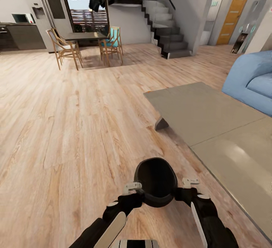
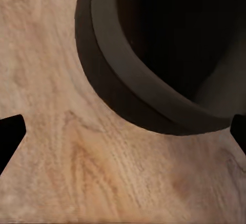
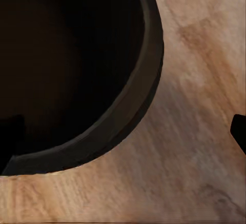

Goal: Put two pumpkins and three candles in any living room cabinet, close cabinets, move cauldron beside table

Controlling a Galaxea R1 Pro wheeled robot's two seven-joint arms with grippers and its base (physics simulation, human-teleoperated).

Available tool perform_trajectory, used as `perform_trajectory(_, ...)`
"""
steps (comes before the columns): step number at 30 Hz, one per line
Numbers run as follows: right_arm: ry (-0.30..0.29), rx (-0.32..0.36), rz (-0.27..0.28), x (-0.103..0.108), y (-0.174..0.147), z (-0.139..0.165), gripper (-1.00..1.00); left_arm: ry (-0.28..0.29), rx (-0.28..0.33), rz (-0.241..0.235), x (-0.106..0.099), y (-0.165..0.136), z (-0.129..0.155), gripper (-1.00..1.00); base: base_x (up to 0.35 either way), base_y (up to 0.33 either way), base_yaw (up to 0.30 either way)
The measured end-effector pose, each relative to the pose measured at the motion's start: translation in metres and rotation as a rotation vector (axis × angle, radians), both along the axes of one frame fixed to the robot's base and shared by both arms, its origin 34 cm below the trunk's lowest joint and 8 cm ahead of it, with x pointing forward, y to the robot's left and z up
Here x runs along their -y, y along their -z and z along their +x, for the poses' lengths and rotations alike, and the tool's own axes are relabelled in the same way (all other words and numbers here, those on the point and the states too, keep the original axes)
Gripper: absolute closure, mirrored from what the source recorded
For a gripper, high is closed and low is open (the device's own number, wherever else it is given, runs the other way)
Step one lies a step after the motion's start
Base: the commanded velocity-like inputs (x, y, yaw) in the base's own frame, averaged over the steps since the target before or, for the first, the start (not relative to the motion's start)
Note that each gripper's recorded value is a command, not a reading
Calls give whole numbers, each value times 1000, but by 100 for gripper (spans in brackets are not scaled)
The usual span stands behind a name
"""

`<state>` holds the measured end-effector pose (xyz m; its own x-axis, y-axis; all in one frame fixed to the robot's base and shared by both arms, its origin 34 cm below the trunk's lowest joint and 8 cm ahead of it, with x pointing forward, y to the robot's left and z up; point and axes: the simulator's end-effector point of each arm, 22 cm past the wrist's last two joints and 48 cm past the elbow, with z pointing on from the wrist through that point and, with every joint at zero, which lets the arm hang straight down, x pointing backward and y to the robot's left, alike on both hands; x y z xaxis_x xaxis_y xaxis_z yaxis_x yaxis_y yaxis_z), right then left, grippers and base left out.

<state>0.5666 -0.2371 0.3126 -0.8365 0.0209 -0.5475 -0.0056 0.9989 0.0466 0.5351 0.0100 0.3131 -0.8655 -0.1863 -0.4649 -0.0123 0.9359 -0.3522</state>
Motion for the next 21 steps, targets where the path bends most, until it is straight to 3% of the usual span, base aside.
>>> perform_trajectory(2, -14, 35, -8, -2, -13, -1, -100, -51, 39, -2, -17, -9, 3, -100, -178, 232, 0)
perform_trajectory(4, -43, 112, -18, -9, -45, -1, -100, -152, 94, -4, -59, -20, 11, -100, -140, 255, 0)
perform_trajectory(6, -58, 159, -21, -14, -65, -1, -100, -207, 107, -1, -81, -22, 11, -100, -92, 273, 0)
perform_trajectory(12, -85, 191, -20, -27, -79, -1, -100, -360, 145, -15, -128, -34, 6, -100, -26, 301, 21)
perform_trajectory(18, -99, 197, -21, -31, -81, 0, -100, -429, 149, -5, -153, -34, 4, -100, 2, 315, 222)
perform_trajectory(21, -104, 196, -19, -33, -80, 0, -100, -434, 142, 1, -156, -30, 3, -100, 182, 225, 257)
